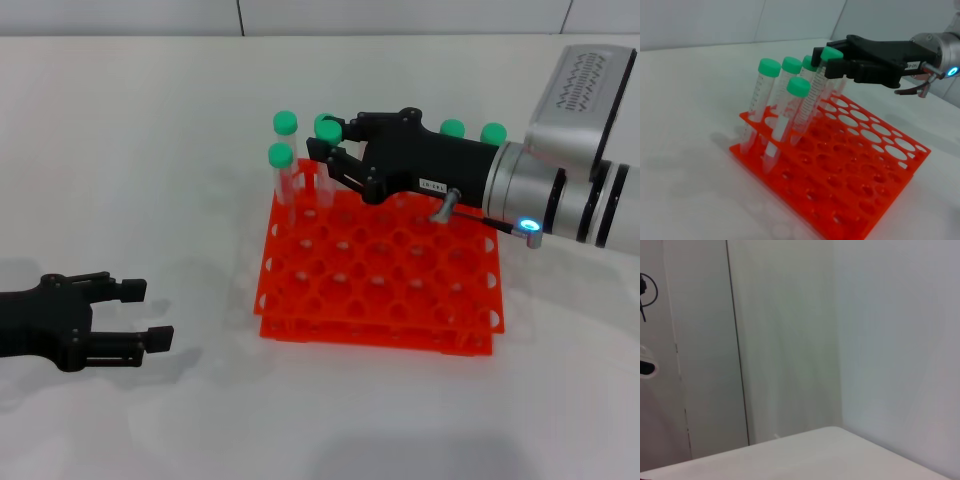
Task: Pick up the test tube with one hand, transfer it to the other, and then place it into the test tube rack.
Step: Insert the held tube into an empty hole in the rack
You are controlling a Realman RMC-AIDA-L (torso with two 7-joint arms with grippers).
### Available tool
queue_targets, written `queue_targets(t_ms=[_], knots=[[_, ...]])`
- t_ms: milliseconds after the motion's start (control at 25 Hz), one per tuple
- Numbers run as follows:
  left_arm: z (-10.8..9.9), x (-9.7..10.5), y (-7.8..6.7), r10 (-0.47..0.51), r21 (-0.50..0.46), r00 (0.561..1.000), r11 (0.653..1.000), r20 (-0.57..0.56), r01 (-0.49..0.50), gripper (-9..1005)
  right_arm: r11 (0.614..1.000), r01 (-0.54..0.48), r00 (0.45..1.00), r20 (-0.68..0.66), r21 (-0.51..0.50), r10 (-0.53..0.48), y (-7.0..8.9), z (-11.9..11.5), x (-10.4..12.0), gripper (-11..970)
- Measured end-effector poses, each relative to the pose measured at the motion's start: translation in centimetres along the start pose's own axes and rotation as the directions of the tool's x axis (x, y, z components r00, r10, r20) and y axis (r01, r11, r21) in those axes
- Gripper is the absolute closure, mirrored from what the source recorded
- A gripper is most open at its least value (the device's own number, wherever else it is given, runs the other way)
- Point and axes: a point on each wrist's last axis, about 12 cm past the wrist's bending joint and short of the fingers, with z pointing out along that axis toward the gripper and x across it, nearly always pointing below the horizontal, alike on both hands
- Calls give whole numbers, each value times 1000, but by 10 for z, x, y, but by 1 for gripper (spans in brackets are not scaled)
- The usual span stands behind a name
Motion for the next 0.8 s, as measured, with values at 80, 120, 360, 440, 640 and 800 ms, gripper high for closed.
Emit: queue_targets(t_ms=[80,120,360,440,640,800], knots=[[0,0,0,0,0,1000,1000,0,0,133,1000,-1,1000,-4,5,2,-1,0,0,695],[0,0,0,0,1,1000,1000,0,0,133,1000,-2,1000,-6,6,2,-1,0,1,695],[0,0,0,0,0,1000,1000,0,0,133,1000,-4,1000,-10,11,4,-1,0,1,695],[0,0,0,0,0,1000,1000,0,0,133,1000,-4,1000,-11,13,4,-2,0,1,695],[0,0,0,0,0,1000,1000,0,0,133,1000,-4,1000,-11,15,4,-2,0,1,695],[0,0,0,4,0,1000,1000,0,-4,133,1000,-5,1000,-12,16,5,-2,0,1,695]])
